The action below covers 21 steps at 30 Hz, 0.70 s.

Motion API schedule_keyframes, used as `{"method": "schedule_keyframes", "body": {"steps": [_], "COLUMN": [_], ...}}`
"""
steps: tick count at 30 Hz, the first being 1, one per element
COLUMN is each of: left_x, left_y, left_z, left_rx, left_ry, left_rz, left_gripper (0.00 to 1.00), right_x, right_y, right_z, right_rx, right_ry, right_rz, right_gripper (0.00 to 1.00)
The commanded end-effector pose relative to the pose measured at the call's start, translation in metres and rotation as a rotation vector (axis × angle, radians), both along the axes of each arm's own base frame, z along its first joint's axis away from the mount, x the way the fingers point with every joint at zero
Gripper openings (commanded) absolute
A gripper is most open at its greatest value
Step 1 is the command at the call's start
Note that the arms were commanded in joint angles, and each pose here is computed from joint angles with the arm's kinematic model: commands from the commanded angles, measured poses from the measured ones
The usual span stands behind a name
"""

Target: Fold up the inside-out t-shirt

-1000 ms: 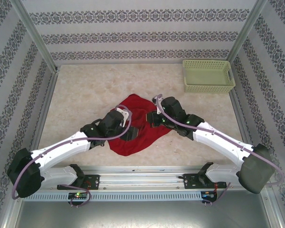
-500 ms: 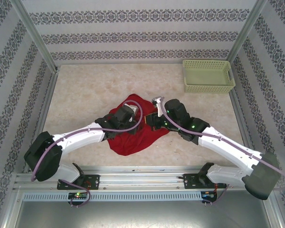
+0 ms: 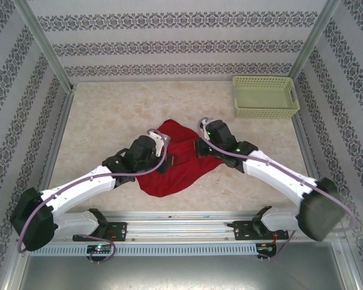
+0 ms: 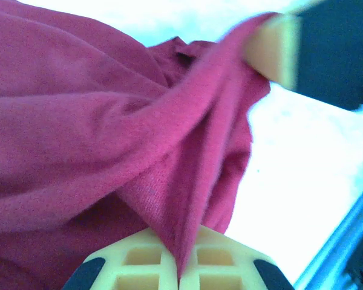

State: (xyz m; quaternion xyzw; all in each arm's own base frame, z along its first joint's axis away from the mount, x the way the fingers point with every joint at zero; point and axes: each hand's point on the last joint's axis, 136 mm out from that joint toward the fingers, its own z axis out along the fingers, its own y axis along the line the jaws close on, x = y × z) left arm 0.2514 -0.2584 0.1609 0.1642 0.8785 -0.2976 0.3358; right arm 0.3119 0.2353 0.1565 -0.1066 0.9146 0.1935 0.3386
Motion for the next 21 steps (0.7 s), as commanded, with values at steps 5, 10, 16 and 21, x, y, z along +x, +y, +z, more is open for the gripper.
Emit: {"method": "schedule_keyframes", "body": {"steps": [5,10,16,21], "left_x": [-0.006,0.005,0.011,0.010], "left_y": [-0.008,-0.012,-0.015,-0.015], "left_z": [0.005,0.003,0.005,0.007], "left_rx": [-0.085,-0.102,-0.134,-0.147], "left_ry": [0.006,0.024,0.032,0.037], "left_rz": [-0.038,0.002,0.020,0.024], "left_gripper": [0.00,0.00,0.00,0.00], "right_x": [0.019,-0.024,-0.077,-0.080], "right_y": [-0.023,-0.012,0.020,0.033], "right_z": [-0.016,0.008,0.006,-0.012], "right_rx": [-0.143,-0.081,0.124,0.234], "right_ry": [0.030,-0.005,0.066,0.126], "right_rz": [-0.113,-0.052,0.038,0.015], "right_gripper": [0.33,0.51,0.47,0.46]}}
